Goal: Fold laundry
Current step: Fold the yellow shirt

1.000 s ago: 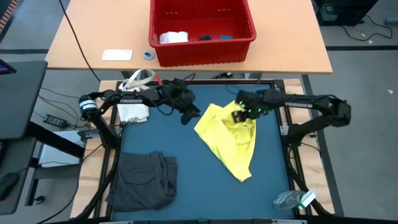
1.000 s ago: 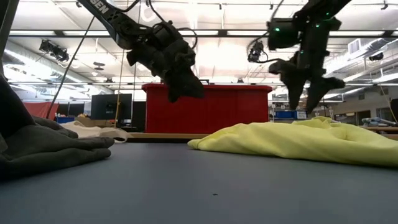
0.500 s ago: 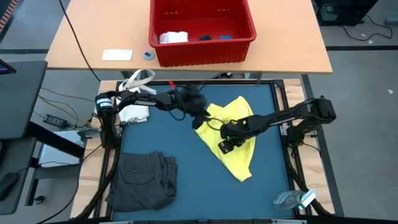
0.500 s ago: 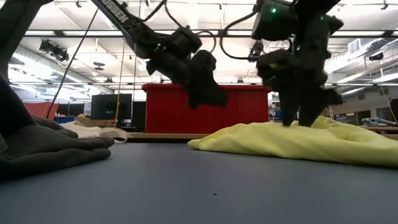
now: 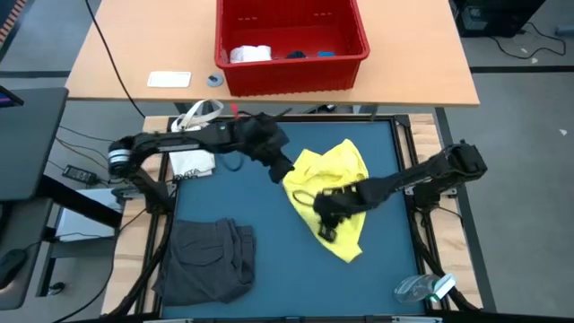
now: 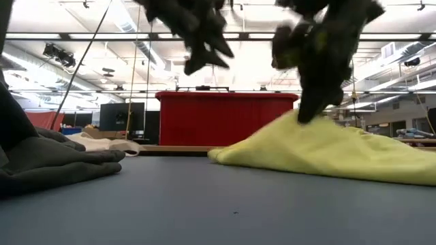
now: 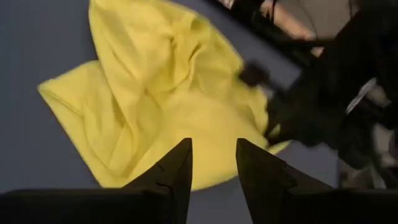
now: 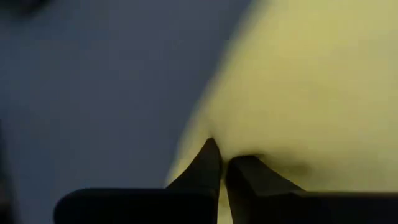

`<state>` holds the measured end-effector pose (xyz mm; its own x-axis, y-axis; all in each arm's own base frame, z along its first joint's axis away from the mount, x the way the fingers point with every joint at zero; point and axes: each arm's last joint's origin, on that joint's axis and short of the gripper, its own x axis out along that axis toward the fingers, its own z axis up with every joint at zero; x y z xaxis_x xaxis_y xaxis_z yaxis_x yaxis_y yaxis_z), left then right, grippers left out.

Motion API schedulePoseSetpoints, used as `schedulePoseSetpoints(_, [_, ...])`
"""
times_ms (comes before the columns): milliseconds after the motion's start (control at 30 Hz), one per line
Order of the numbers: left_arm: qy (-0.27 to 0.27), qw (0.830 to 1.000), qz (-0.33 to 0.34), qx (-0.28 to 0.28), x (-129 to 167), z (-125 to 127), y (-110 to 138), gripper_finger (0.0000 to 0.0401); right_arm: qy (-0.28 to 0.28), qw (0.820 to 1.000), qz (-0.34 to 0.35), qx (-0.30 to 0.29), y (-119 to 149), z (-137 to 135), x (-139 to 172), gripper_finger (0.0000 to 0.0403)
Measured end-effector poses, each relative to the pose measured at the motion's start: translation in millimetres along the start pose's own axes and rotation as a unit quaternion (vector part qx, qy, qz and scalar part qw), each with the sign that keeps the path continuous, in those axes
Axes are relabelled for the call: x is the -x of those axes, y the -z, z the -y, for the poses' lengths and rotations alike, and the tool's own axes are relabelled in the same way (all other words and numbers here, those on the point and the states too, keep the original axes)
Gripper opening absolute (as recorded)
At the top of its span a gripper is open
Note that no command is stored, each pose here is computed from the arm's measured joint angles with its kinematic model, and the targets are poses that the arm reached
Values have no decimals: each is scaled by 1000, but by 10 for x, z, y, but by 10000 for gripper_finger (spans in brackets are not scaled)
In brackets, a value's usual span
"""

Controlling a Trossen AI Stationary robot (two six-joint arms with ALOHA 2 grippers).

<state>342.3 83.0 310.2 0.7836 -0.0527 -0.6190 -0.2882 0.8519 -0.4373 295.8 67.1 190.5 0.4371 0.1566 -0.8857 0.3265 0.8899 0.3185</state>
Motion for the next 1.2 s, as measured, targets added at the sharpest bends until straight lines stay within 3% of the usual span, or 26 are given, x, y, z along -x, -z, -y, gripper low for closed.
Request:
schedulePoseSetpoints(167, [-10,999,41,26,247,414,94,117,-101,979,-77,162,400,-426,-122,22])
schedulePoseSetpoints(300, [-12,999,23,30,137,705,289,116,-132,961,-142,197,691,-605,-183,73])
schedulePoseSetpoints(533, [-13,1000,-7,4,-457,1013,623,116,-165,960,-166,153,833,-740,30,180])
schedulePoseSetpoints(700, [19,998,10,-56,-979,1130,807,135,-104,985,-119,69,772,-640,283,228])
schedulePoseSetpoints(800, [15,998,3,-69,-1252,1073,919,166,-40,996,-85,-4,773,-521,472,240])
schedulePoseSetpoints(933, [8,998,4,-62,-1576,924,1013,207,36,996,-40,-76,815,-365,700,241])
schedulePoseSetpoints(1133, [99,994,25,-39,-1889,811,1021,214,41,994,-22,-104,825,-302,845,240])
schedulePoseSetpoints(1200, [104,993,25,-43,-1909,800,1027,205,41,993,-23,-108,828,-300,850,240])
